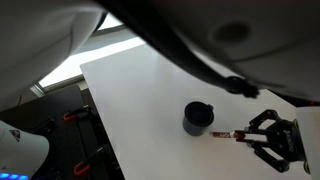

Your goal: Remove the marker from the mug

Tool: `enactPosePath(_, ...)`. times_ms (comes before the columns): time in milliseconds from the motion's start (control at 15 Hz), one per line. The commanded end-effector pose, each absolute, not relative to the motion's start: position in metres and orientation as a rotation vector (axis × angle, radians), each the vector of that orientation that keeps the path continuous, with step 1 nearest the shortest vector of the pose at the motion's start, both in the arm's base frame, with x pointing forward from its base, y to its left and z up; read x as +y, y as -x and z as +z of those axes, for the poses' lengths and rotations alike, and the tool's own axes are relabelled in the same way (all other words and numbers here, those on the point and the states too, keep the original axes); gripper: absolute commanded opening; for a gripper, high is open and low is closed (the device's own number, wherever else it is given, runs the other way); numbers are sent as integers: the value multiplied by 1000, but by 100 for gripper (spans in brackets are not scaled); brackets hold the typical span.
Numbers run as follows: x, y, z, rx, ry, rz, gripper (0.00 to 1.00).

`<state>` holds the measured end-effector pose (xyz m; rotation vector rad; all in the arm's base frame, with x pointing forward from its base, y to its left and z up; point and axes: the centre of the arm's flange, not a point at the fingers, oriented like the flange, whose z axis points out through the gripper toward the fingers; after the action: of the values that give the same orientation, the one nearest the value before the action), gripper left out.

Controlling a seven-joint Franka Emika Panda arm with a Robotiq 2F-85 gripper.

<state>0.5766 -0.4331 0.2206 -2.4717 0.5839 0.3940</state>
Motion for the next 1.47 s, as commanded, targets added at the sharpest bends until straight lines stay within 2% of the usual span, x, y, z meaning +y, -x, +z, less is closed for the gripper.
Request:
enactPosePath(0, -447, -591, 220, 590, 2450, 456, 5)
enactPosePath(67, -432, -578, 217, 575, 2467, 417, 44)
enactPosePath(133, -432, -578, 214, 576, 2466, 422, 19)
enactPosePath(333, -431, -578, 212, 575, 2464, 425, 41)
enactPosePath(400, -432, -578, 212, 575, 2464, 425, 44)
enactPosePath(1400, -432, -578, 212, 575, 2464, 425, 44)
